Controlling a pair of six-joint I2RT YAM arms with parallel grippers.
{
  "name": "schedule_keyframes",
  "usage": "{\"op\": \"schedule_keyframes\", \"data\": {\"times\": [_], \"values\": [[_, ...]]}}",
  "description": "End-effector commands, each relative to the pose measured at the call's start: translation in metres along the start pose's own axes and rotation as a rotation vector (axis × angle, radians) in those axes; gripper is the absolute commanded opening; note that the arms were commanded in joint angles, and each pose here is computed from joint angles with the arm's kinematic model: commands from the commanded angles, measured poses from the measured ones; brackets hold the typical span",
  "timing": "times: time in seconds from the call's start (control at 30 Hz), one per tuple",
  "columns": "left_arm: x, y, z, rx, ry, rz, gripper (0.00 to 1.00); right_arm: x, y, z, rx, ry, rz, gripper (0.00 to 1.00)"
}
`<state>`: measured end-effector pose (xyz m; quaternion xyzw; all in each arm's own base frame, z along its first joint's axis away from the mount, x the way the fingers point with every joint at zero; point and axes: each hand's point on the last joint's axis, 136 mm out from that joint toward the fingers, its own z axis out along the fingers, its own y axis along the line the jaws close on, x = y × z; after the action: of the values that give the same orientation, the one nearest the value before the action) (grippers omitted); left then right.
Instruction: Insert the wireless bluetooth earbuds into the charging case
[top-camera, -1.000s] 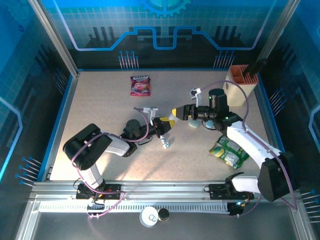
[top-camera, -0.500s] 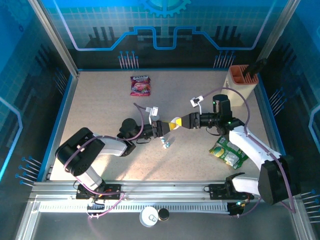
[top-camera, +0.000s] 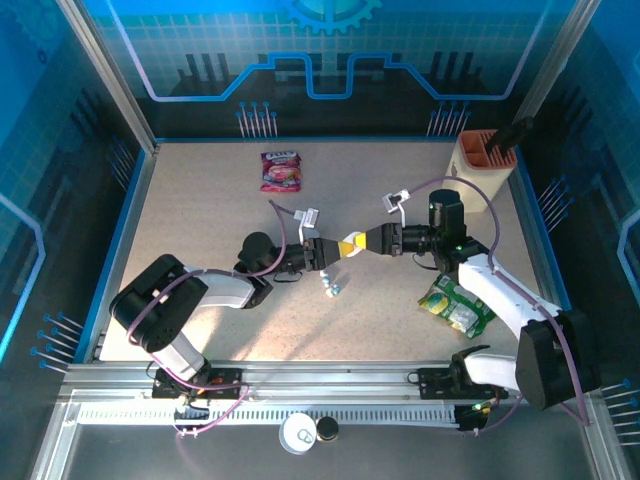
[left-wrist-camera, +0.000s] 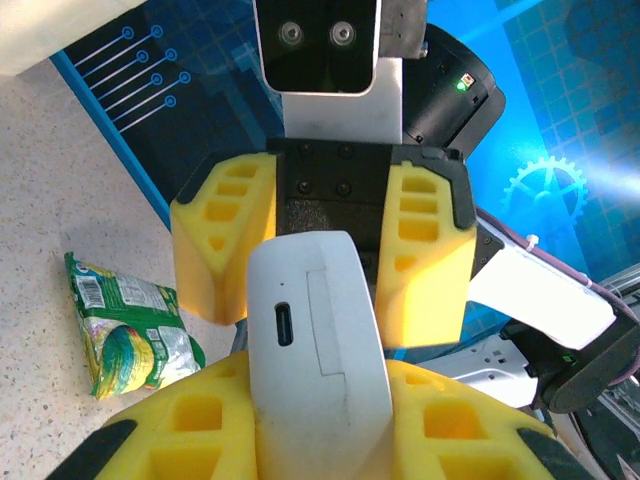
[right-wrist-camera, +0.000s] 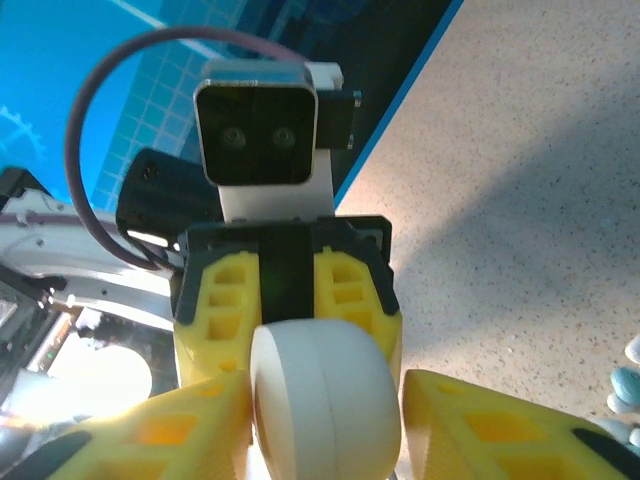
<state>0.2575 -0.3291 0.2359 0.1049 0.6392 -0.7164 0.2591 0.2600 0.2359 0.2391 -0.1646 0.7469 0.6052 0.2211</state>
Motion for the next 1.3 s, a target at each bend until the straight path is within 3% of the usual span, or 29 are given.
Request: {"op": "schedule_keyframes", "data": {"times": [0.0, 0.17, 0.33, 0.47, 0.57, 0.73, 0.93, 1.07, 1.27], "values": [[-0.002, -0.017, 0.000, 0.049, 0.011, 0.048, 0.01, -0.005, -0.001, -0.003, -0.017, -0.022, 0.013, 0.38], [-0.003, -0.013, -0.001, 0.035, -0.007, 0.068, 0.09, -0.005, 0.000, -0.002, -0.030, -0.027, 0.020, 0.19], [-0.013, -0.014, -0.003, 0.018, -0.063, 0.185, 0.46, -0.009, -0.006, -0.003, -0.003, -0.061, 0.085, 0.17], [-0.026, -0.014, -0.007, -0.023, -0.151, 0.321, 0.67, -0.017, -0.020, -0.009, 0.034, -0.120, 0.210, 0.17], [-0.037, -0.009, -0.014, -0.088, -0.230, 0.436, 0.76, -0.024, -0.031, -0.018, 0.052, -0.191, 0.303, 0.17], [-0.035, -0.003, -0.016, -0.192, -0.276, 0.718, 0.78, -0.027, -0.049, -0.027, 0.071, -0.286, 0.469, 0.15], [-0.015, 0.005, -0.006, -0.210, -0.190, 1.007, 0.78, -0.030, -0.043, -0.031, 0.048, -0.356, 0.532, 0.13], [-0.012, 0.009, -0.001, -0.204, -0.157, 1.111, 0.76, -0.028, -0.030, -0.025, 0.035, -0.330, 0.510, 0.13], [-0.023, 0.017, 0.010, -0.225, -0.170, 1.132, 0.75, -0.029, -0.006, -0.016, -0.010, -0.285, 0.440, 0.14]]}}
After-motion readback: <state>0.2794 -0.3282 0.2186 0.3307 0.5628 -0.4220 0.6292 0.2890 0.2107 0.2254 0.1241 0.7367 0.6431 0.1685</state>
